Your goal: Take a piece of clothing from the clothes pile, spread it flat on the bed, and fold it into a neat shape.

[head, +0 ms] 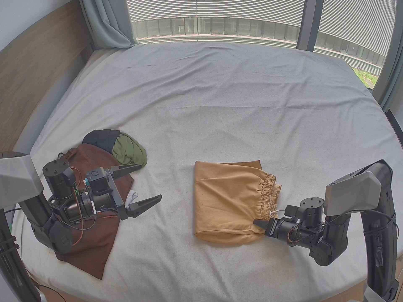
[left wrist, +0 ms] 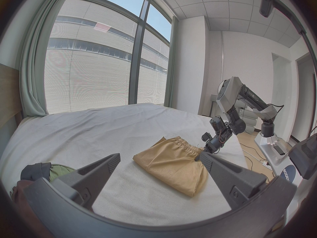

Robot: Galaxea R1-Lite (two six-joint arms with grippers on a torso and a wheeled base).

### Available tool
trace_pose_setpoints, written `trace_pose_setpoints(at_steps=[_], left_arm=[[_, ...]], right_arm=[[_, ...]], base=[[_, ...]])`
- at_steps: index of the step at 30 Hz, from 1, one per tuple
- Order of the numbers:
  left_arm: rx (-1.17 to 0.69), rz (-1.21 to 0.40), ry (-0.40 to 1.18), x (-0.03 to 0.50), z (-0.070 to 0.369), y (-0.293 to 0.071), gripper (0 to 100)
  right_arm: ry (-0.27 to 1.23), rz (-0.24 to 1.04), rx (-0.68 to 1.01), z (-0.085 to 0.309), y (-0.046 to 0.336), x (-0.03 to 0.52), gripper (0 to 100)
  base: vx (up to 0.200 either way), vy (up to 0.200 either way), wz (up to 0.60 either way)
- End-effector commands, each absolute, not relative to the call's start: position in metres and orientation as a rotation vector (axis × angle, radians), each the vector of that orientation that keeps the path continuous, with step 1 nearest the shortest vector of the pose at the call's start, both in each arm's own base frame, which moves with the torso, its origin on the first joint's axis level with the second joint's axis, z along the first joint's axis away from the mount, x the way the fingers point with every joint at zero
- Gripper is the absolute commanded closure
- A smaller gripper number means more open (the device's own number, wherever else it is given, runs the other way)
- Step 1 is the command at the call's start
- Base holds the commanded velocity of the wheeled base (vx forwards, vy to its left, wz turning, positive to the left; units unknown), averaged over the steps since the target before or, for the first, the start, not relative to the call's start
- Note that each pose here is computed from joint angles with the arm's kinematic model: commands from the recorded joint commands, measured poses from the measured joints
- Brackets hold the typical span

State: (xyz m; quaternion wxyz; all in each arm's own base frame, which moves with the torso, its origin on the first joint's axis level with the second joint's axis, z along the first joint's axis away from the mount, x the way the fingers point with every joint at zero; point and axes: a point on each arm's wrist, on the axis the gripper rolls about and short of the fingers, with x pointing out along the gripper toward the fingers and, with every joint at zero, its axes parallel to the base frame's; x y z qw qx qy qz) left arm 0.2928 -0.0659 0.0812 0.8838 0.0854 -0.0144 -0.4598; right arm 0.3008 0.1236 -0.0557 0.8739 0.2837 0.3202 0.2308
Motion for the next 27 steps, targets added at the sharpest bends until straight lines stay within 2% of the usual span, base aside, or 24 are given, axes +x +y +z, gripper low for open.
trace_pose_setpoints(at_steps=[1, 8, 17, 27], left_arm=[[0.181, -0.955, -0.038, 0.293, 0.083, -0.066, 0], [0.179, -0.957, -0.034, 0.293, 0.082, -0.066, 0], [0.18, -0.957, -0.037, 0.293, 0.083, -0.066, 0], [0.175, -0.963, -0.021, 0.289, 0.081, -0.072, 0]], right_arm=[[0.667, 0.495, 0.591, -0.055, 0.126, 0.3, 100], [0.635, 0.528, 0.596, -0.042, 0.128, 0.301, 100], [0.513, 0.702, 0.609, 0.018, 0.132, 0.295, 100], [0.492, 0.822, 0.607, 0.032, 0.131, 0.299, 100]], base=[[0.0, 0.0, 0.0], [0.0, 0.0, 0.0], [0.0, 0.0, 0.0], [0.0, 0.0, 0.0]])
